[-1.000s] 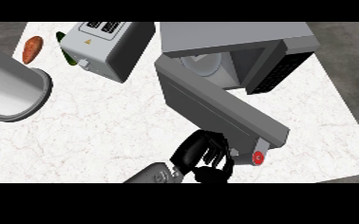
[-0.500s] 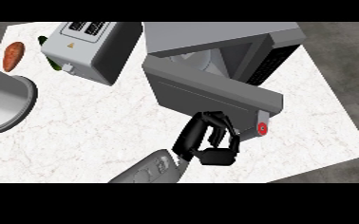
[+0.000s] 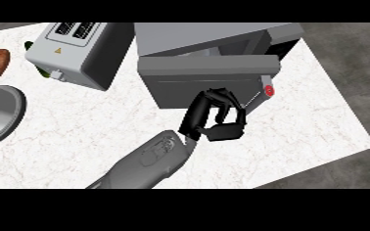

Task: Pick up the milk, place it into the microwave and close the microwave

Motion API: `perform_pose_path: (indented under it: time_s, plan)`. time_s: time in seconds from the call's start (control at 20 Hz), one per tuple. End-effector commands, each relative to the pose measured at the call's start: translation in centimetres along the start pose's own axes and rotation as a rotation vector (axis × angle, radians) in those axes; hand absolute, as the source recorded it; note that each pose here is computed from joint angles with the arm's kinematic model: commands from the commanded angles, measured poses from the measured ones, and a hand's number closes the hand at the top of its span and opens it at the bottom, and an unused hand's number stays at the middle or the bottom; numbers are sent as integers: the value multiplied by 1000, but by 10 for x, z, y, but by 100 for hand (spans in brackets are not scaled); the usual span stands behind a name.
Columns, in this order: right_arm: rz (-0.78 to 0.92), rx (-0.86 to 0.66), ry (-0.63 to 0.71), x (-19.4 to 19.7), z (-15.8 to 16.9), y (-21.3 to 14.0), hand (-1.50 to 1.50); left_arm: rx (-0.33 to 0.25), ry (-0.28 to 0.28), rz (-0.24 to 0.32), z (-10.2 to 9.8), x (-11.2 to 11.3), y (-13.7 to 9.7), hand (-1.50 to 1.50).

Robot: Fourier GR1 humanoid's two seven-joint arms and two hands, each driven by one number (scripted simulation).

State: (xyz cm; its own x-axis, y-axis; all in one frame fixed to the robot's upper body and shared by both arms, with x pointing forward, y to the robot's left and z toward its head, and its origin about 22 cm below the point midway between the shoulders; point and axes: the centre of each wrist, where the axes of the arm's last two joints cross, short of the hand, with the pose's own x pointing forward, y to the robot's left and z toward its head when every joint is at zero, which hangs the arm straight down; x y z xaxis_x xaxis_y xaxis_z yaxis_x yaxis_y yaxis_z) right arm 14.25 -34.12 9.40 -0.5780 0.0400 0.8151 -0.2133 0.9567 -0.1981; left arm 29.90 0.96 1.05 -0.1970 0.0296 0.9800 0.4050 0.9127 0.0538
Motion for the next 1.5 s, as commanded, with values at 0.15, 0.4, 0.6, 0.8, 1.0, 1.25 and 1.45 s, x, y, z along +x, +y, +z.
perform_pose_path:
  time_s: [0.15, 0.4, 0.6, 0.8, 1.0, 1.25, 1.45]
  plan:
    - [19, 19, -6, 9, -12, -12, -150, 83, -25, 26, -34, 16, 15, 150]
    - [18, 16, -11, 12, -18, -19, -150, 109, -62, 73, -48, 24, 22, 150]
    - [19, 26, -17, 15, -24, -24, -150, 129, -84, 90, -52, 26, 24, 150]
    - [22, 34, -25, 18, -31, -31, -150, 124, -98, 90, -56, 29, 22, 150]
    - [50, 8, -10, 21, -31, -41, -150, 135, -117, 106, -55, 25, 24, 150]
    - [66, 24, -22, 26, -38, -51, -150, 145, -111, 101, -52, 18, 26, 150]
    - [89, 11, -31, 29, -44, -60, -150, 149, -127, 117, -56, 23, 25, 150]
